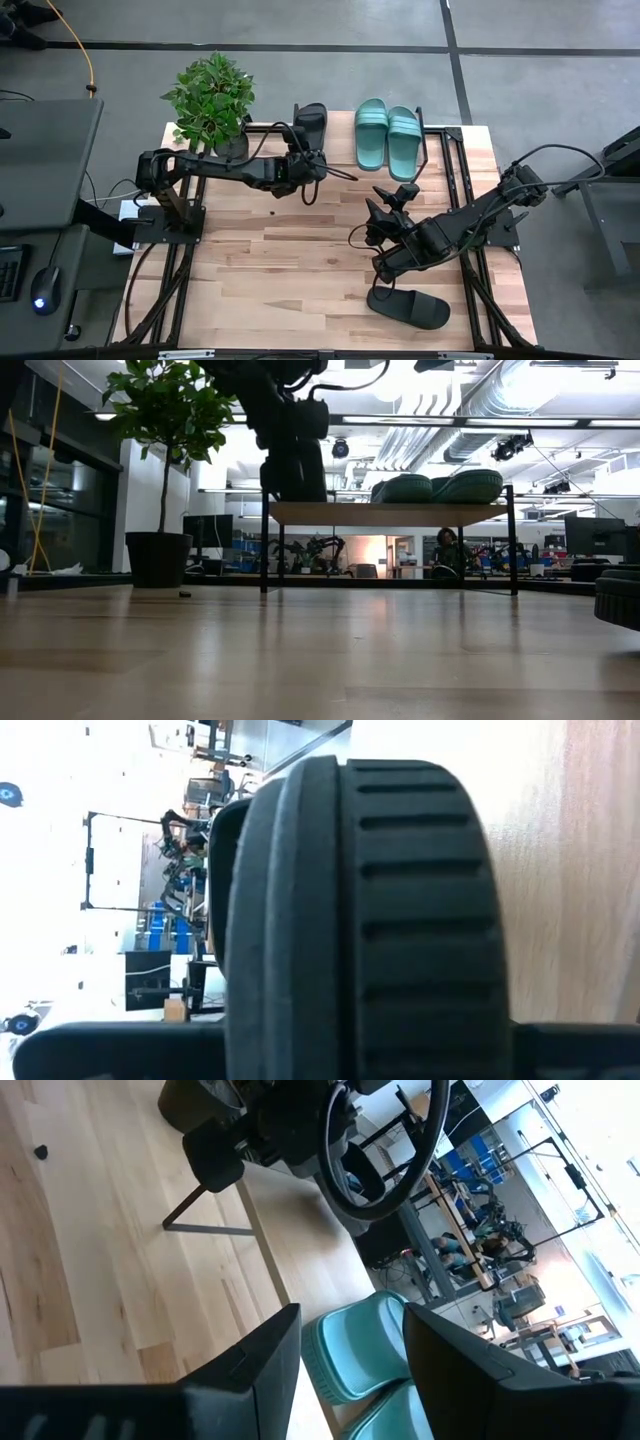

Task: Pick and place slides into the shelf
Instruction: Put the top black slide on the shelf

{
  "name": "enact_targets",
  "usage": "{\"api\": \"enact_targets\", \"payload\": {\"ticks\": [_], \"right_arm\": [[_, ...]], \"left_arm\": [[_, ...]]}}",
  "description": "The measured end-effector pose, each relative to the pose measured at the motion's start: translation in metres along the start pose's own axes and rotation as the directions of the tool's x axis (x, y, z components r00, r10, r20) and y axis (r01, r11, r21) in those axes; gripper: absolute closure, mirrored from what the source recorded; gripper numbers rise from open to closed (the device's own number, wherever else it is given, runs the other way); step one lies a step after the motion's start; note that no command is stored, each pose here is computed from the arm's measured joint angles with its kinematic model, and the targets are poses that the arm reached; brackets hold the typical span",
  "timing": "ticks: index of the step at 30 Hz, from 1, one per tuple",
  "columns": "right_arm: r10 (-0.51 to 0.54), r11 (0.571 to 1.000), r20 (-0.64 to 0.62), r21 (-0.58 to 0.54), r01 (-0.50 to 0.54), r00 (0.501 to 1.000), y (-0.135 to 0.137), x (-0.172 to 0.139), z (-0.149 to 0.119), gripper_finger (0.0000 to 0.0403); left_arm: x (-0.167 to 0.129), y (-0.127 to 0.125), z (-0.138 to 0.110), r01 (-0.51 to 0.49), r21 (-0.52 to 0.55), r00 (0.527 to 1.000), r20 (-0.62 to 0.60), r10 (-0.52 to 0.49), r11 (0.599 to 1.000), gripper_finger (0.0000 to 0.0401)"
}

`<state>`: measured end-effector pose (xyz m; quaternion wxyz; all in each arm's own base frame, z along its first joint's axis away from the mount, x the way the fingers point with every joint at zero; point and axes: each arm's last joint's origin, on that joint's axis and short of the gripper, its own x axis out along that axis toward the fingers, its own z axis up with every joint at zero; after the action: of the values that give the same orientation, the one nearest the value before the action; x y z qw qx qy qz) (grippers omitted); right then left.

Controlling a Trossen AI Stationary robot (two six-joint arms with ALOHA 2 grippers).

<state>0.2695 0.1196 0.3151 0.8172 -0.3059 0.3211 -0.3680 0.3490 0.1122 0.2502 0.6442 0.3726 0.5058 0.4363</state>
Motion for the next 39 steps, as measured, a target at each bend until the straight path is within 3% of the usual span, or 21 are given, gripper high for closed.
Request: {"api": "enact_targets", "payload": {"ticks": [21,33,39], "right_arm": [[0.013,1.000,-0.006,0.001,-0.013,1.000,0.000,0.000,0.000,0.0235],[0.016,1.000,-0.007,0.002,-0.016,1.000,0.001,0.000,0.000,0.0235],[0.025,1.000,-0.012,0.002,-0.025,1.000,0.001,0.000,0.000,0.0235]], "left_arm": [[0.000,-0.007,-0.005,0.120,0.030,0.993,0.014,-0.120,0.992,0.0326],[0.000,-0.009,-0.005,0.180,0.020,0.983,0.044,-0.181,0.983,0.0175],[0.000,-0.011,-0.007,0.190,0.040,0.981,0.032,-0.191,0.981,0.0119]]}}
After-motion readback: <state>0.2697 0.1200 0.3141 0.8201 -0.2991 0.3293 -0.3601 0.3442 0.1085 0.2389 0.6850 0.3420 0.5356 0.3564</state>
